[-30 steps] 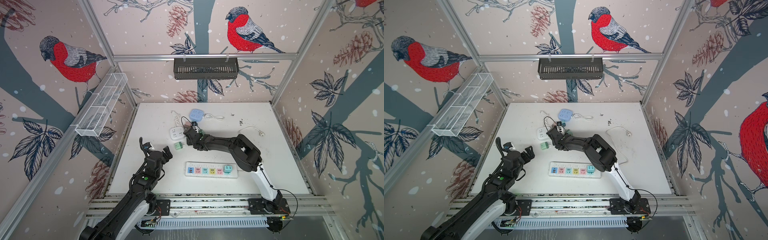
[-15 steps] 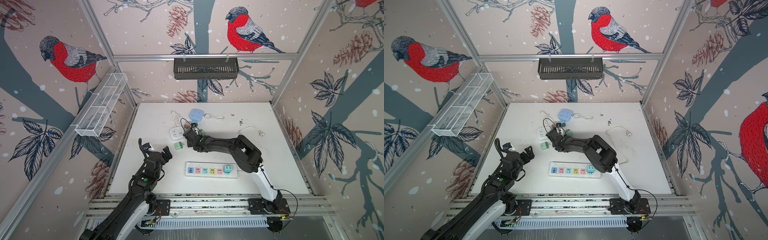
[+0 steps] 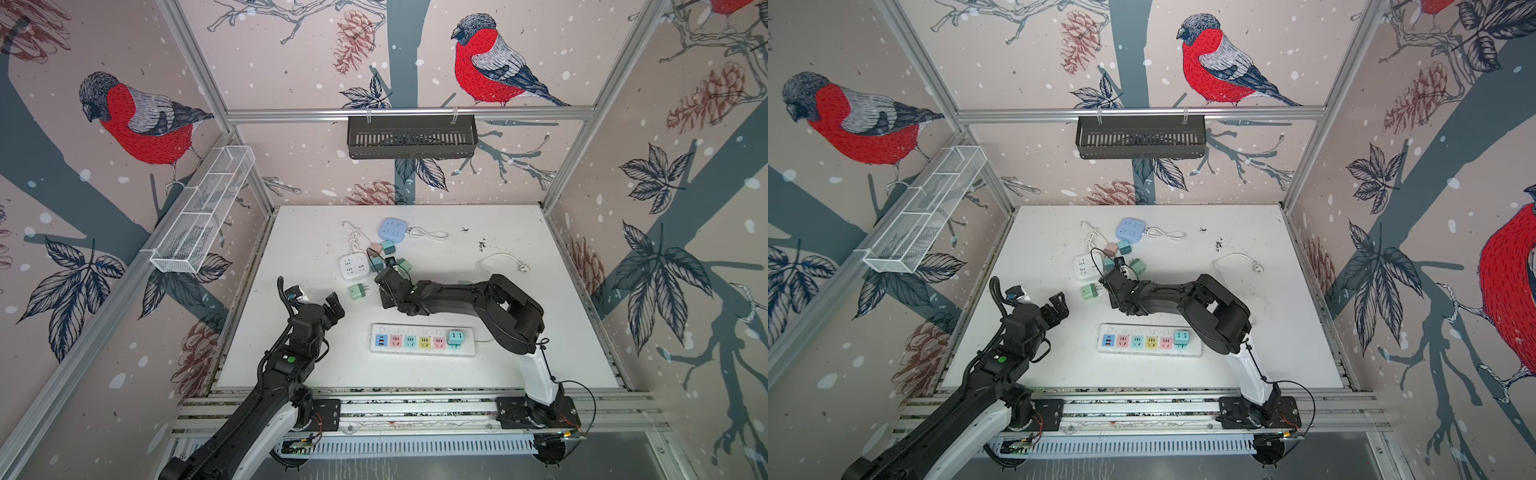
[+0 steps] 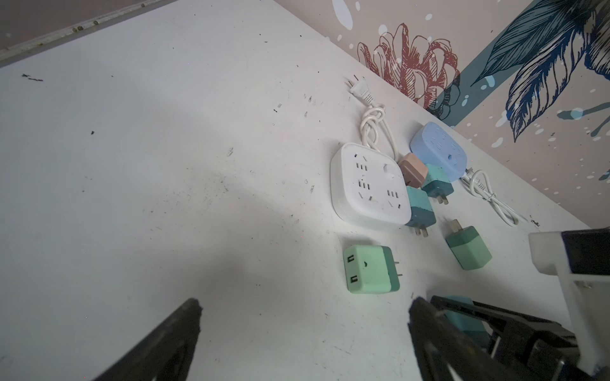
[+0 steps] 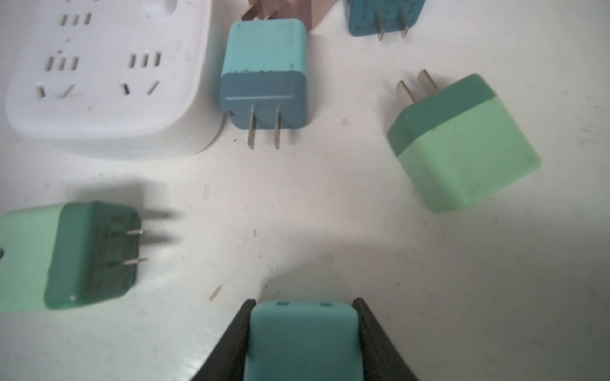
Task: Insert the plug
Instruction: 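Close the right gripper on the teal adapter, then lift the teal adapter with the right gripper toward the power strip, then carry the teal adapter with the right gripper while the left gripper reaches toward it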
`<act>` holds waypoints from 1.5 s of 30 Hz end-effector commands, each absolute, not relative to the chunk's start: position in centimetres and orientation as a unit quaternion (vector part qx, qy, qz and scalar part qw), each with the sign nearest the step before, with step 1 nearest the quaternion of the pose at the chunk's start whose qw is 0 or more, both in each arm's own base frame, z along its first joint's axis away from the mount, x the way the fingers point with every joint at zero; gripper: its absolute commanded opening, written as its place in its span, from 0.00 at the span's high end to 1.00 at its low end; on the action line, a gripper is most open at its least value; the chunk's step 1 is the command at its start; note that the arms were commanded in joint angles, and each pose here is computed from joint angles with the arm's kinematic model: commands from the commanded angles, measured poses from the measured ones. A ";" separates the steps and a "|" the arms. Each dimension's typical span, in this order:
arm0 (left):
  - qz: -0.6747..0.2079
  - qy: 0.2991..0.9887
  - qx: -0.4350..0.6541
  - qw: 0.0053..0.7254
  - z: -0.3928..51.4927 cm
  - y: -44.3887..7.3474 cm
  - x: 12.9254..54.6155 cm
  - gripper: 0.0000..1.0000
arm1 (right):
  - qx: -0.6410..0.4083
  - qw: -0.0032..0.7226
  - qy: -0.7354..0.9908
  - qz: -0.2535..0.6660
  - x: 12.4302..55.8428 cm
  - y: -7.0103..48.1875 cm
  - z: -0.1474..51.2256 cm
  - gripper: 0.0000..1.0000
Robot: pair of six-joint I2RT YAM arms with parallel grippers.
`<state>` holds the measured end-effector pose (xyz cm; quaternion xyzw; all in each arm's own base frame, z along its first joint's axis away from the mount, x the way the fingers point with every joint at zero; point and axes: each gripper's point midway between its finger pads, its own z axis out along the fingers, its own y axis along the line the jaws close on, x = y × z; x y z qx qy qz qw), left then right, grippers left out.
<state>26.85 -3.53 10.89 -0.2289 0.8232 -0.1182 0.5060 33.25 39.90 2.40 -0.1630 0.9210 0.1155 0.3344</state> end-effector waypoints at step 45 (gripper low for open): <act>-0.316 0.781 -0.029 0.538 21.2 -12.0 26.1 0.11 | -0.337 0.491 0.769 0.231 29.3 38.5 15.5 0.75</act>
